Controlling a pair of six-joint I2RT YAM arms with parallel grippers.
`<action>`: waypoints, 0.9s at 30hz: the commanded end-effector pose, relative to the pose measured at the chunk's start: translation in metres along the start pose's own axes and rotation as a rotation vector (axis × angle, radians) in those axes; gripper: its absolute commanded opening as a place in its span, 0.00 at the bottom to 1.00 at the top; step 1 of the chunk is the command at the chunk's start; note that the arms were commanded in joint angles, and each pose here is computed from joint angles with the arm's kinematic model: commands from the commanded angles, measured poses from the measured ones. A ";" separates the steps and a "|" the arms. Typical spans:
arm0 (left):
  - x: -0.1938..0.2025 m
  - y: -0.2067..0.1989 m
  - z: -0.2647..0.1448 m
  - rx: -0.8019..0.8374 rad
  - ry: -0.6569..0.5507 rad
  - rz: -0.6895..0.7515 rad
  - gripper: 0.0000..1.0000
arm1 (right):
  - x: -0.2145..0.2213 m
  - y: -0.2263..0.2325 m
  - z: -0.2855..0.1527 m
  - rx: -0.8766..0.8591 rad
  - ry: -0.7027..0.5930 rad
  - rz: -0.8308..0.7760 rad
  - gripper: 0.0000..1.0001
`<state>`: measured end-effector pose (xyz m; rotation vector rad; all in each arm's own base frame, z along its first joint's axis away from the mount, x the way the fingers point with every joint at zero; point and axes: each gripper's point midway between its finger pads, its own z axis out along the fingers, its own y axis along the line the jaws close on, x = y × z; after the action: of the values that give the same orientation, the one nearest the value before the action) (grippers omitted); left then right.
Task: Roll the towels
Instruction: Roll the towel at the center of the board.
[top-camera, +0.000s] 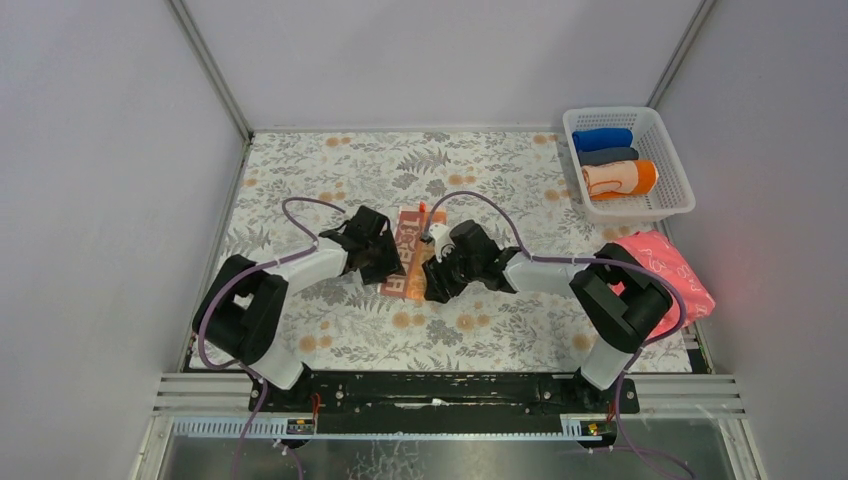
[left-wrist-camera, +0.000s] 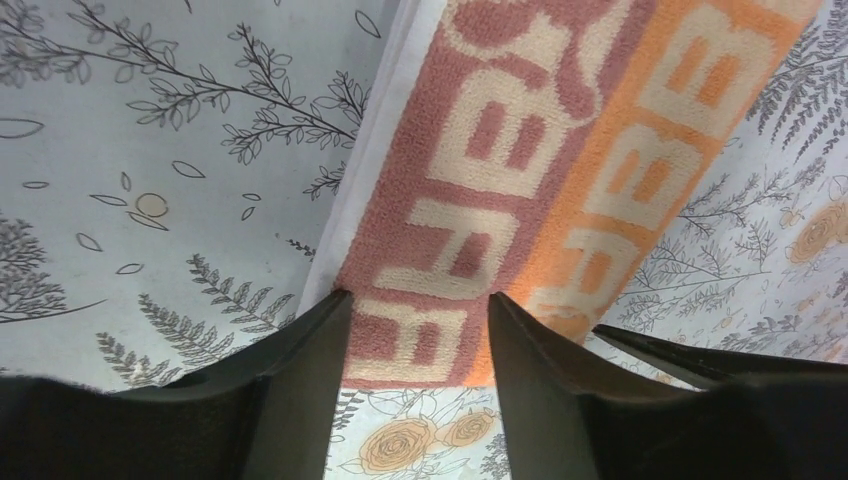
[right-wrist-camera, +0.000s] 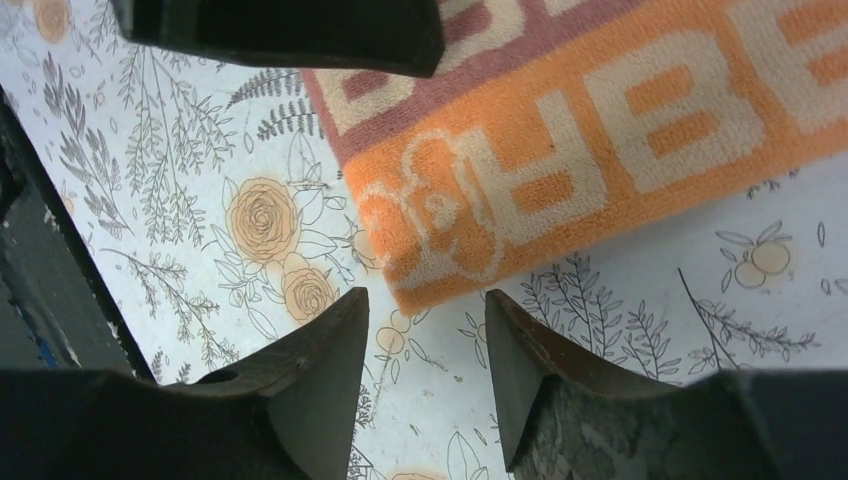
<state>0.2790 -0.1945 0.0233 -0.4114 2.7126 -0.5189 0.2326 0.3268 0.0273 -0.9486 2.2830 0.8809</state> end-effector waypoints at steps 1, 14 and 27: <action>-0.012 -0.001 -0.014 0.004 -0.056 0.015 0.55 | -0.022 0.019 -0.014 -0.041 0.024 -0.216 0.54; -0.007 -0.009 -0.026 0.071 -0.028 -0.055 0.55 | -0.052 0.043 0.002 -0.107 0.013 -0.445 0.55; 0.016 0.015 0.007 -0.005 0.076 -0.062 0.39 | -0.031 0.035 0.036 -0.137 0.036 -0.399 0.56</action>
<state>0.2679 -0.1980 0.0222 -0.4712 2.7628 -0.6091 0.2298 0.3761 0.0360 -1.4064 2.0176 0.8540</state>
